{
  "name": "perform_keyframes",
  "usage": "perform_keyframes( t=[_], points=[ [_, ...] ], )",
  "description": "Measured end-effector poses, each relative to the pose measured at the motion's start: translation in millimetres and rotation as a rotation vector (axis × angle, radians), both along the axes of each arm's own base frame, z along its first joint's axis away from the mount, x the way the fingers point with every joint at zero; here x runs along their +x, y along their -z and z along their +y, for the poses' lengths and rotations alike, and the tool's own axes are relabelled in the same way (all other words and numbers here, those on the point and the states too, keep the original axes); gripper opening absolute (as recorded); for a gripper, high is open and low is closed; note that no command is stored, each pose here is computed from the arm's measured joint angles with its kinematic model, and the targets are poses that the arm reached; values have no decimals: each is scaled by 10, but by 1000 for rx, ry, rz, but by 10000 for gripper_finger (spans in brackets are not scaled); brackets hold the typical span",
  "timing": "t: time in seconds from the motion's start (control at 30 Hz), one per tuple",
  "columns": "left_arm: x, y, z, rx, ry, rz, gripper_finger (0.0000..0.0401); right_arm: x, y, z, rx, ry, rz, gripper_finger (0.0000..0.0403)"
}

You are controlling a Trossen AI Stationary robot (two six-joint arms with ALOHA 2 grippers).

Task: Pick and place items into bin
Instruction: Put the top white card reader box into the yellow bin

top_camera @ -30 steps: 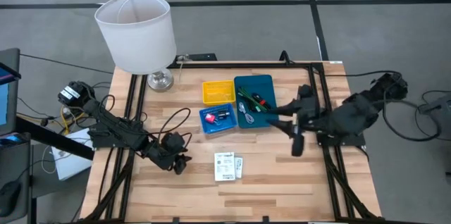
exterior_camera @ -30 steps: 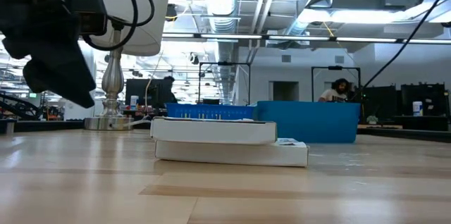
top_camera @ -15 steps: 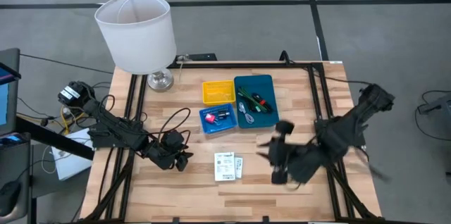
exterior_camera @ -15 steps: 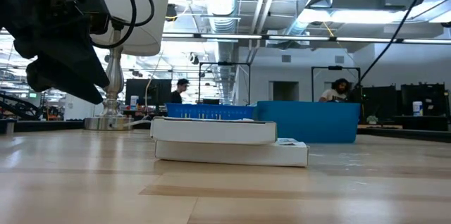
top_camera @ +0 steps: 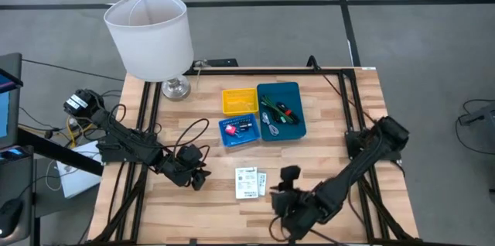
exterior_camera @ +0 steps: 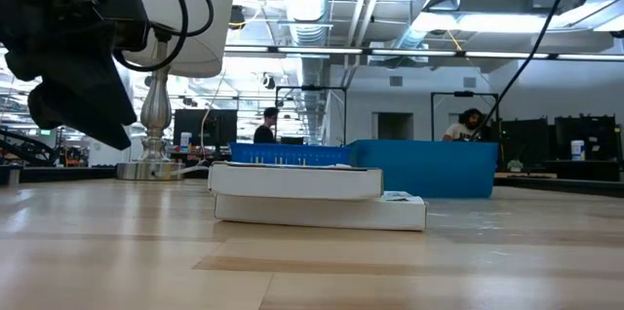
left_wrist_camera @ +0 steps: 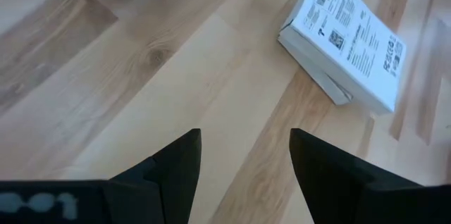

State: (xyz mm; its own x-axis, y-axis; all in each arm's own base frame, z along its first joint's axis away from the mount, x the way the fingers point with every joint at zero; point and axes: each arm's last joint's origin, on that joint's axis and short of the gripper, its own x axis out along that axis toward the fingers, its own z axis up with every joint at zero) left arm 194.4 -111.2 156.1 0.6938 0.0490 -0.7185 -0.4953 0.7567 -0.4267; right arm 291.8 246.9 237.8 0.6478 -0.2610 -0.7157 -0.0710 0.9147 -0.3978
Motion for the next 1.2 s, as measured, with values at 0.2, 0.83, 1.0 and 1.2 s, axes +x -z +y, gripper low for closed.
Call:
perform_keyframes(
  t=[0.2,0.83,1.0,1.2],
  points=[
    [-1,1,-1,55,59,5,205,166,53,259,158,40,-85,67],
    [-10,6,-23,38,130,31,205,544,251,147,538,89,65,67],
    [-6,3,-13,47,87,15,205,569,270,68,522,99,99,67],
    [-2,-2,0,73,49,-4,205,539,295,20,442,121,115,67]
  ],
)
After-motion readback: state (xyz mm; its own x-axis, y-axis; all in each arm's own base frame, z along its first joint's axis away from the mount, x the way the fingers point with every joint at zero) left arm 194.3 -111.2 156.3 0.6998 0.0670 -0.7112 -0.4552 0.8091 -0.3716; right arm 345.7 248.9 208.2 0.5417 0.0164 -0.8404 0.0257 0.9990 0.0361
